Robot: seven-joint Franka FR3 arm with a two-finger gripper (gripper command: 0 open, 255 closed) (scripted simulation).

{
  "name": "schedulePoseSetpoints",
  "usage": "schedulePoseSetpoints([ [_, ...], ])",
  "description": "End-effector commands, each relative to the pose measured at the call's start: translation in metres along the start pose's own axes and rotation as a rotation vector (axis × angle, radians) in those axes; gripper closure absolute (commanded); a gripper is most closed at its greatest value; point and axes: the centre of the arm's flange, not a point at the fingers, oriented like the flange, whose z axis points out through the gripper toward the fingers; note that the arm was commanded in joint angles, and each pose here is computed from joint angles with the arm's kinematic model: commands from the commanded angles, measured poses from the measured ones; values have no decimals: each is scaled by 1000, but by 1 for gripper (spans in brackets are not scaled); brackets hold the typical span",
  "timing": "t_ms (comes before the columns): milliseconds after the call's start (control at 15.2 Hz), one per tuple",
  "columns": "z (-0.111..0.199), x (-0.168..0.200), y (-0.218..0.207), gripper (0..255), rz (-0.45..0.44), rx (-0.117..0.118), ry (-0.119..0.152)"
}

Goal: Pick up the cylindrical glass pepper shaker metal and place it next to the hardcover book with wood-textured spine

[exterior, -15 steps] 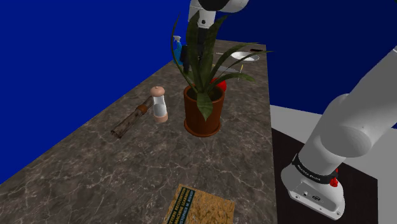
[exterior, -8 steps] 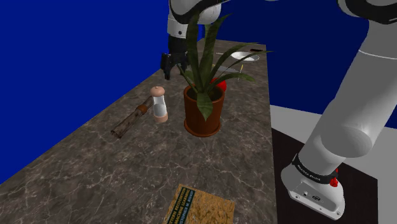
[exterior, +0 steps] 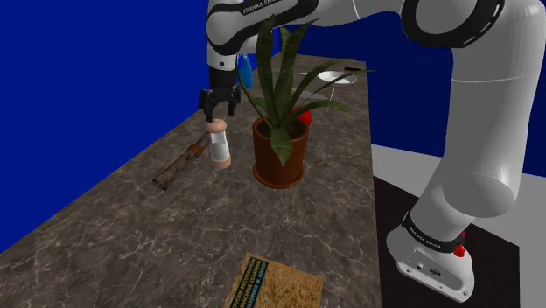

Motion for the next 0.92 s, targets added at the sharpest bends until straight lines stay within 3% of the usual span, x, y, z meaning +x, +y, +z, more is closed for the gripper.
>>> schedulePoseSetpoints([
  [0, 9, 2, -1, 0, 0, 1, 0],
  [330, 33, 2, -1, 0, 0, 1, 0],
  [792, 33, 2, -1, 0, 0, 1, 0],
  [858, 33, 2, -1, 255, 0, 1, 0],
])
